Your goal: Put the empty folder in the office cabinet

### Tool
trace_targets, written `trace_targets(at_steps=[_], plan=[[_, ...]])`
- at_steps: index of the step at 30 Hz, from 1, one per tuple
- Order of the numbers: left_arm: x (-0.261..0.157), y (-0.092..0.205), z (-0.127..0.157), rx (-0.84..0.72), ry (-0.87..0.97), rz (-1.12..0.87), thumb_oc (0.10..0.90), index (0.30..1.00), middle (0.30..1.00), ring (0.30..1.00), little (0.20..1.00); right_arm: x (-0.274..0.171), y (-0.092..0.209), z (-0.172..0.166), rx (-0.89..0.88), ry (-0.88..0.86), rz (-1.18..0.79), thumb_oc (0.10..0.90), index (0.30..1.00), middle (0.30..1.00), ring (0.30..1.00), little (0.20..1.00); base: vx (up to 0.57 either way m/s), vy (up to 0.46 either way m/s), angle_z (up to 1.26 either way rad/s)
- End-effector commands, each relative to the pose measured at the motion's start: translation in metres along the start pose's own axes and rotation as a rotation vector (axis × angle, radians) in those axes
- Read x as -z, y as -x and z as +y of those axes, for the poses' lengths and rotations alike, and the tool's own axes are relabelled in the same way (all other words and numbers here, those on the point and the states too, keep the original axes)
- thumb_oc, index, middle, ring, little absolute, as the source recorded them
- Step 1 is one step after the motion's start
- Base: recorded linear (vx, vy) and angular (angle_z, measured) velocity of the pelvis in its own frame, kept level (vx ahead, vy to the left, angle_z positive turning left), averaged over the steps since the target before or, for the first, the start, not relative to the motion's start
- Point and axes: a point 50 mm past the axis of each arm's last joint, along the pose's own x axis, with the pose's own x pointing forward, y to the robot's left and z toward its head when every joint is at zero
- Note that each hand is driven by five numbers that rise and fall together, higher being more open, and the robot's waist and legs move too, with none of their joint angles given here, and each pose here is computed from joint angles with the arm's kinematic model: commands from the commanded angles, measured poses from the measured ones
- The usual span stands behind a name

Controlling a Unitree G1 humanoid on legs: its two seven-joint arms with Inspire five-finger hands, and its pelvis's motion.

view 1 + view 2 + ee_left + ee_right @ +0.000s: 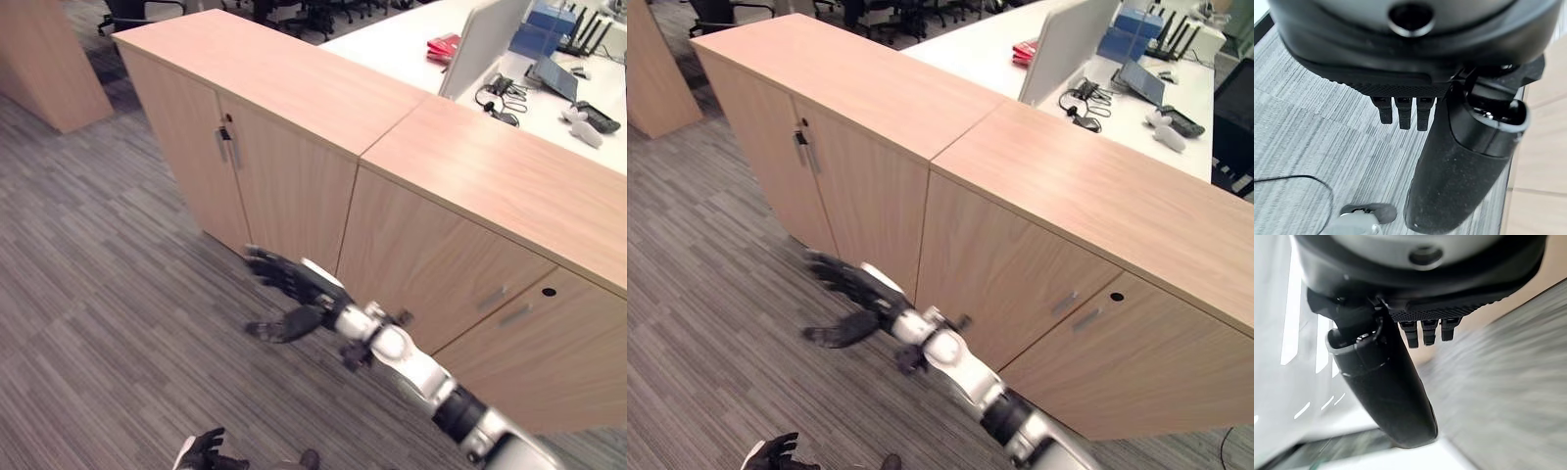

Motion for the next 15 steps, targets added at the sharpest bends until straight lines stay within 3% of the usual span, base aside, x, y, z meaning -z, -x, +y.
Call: trace_targets(at_steps=[1, 3, 4, 5, 7, 10, 15], plan=[[-0.020, -0.006, -0.017, 0.075, -0.032, -0.058, 0.800, 0.900, 0.900, 0.900, 0.900, 0.029, 0.020, -0.029, 0.126, 0.144, 0.116, 0.800, 0.900, 0.900, 0.900, 0.900, 0.07, -0.086, 0.04], [-0.013, -0.004, -0.026, 0.107, -0.032, -0.038, 0.800, 0.900, 0.900, 0.900, 0.900, 0.110, 0.078, -0.051, 0.364, 0.022, 0.459, 0.800, 0.900, 0.900, 0.900, 0.900, 0.06, -0.063, -0.36], [-0.013, -0.004, -0.026, 0.107, -0.032, -0.038, 0.800, 0.900, 0.900, 0.900, 0.900, 0.110, 0.078, -0.051, 0.365, 0.022, 0.458, 0.800, 0.900, 0.900, 0.900, 0.900, 0.05, -0.048, -1.08], [-0.016, -0.004, -0.026, 0.118, -0.019, -0.046, 0.800, 0.900, 0.900, 0.900, 0.900, 0.146, 0.120, -0.062, 0.533, -0.071, 0.652, 0.800, 0.900, 0.900, 0.900, 0.900, 0.03, -0.045, -1.26], [-0.022, -0.006, -0.028, 0.127, -0.044, -0.059, 0.800, 0.900, 0.900, 0.900, 0.900, 0.171, 0.159, -0.064, 0.674, -0.191, 0.795, 0.800, 0.900, 0.900, 0.900, 0.900, 0.03, -0.061, -0.39], [-0.030, -0.007, -0.034, 0.155, -0.072, -0.080, 0.800, 0.900, 0.900, 0.900, 0.900, 0.188, 0.194, -0.062, 0.762, -0.253, 0.930, 0.800, 0.900, 0.900, 0.900, 0.900, 0.04, -0.054, -0.08], [-0.034, -0.006, -0.049, 0.202, -0.096, -0.087, 0.800, 0.900, 0.900, 0.900, 0.900, 0.192, 0.198, -0.057, 0.762, -0.263, 0.969, 0.800, 0.900, 0.900, 0.900, 0.900, 0.03, -0.016, -0.16]])
